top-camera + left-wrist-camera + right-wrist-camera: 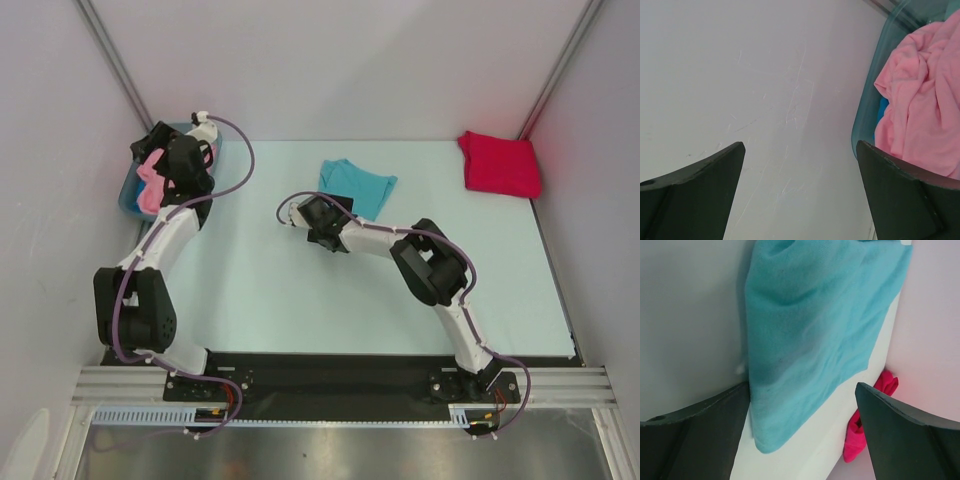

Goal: Fold and stack the t-shirts
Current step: Neatly place the folded tshirt to the corner

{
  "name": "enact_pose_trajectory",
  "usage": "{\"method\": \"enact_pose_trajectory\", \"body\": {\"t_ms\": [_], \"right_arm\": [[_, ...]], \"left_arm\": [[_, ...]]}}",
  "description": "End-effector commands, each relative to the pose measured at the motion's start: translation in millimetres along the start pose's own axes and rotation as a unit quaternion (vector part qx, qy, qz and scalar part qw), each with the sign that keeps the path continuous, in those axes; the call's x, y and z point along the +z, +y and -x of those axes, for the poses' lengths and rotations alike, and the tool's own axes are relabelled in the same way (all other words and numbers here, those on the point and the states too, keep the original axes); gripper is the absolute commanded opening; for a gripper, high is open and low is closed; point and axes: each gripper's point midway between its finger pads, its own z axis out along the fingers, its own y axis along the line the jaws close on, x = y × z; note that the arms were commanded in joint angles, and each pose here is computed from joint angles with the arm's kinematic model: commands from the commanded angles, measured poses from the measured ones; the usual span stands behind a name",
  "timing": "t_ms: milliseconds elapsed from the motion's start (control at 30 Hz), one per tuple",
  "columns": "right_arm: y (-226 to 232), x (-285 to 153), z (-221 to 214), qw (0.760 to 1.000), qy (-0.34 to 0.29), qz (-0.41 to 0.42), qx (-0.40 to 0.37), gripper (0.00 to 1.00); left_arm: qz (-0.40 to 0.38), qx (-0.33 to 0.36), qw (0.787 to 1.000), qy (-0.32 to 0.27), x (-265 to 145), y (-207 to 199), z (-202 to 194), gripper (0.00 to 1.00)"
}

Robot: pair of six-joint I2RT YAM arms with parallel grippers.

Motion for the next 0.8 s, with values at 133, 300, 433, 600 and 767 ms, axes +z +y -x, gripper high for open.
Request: {"method": "enact_pose_trajectory", "body": {"t_ms": [133,300,433,600,767], "right_arm": [[52.7,8.3,-24.0,0.999,0.018,0.042,-0.023,0.93],[50.5,-4.5,-15.9,0.997,0.015,0.074,0.003,0.93],[52.4,-31.5,8.8,0.991,-0.019,0.128,0.037,0.93],[48.5,-50.2,22.2,0.985,-0.034,0.155,0.062,0.93],[48.6,-30.1,5.3,0.989,-0.008,0.137,0.051,0.93]], "left_arm": [[0.037,-0.025,0.998,-0.035,4.2,32.6,32.3,1.00],[0.043,-0.025,0.998,-0.037,11.2,34.3,40.5,1.00],[0.044,-0.028,0.998,-0.038,15.3,35.5,46.0,1.00],[0.045,-0.029,0.998,-0.040,17.7,35.8,49.4,1.00],[0.047,-0.032,0.998,-0.035,19.5,34.8,49.0,1.00]]}}
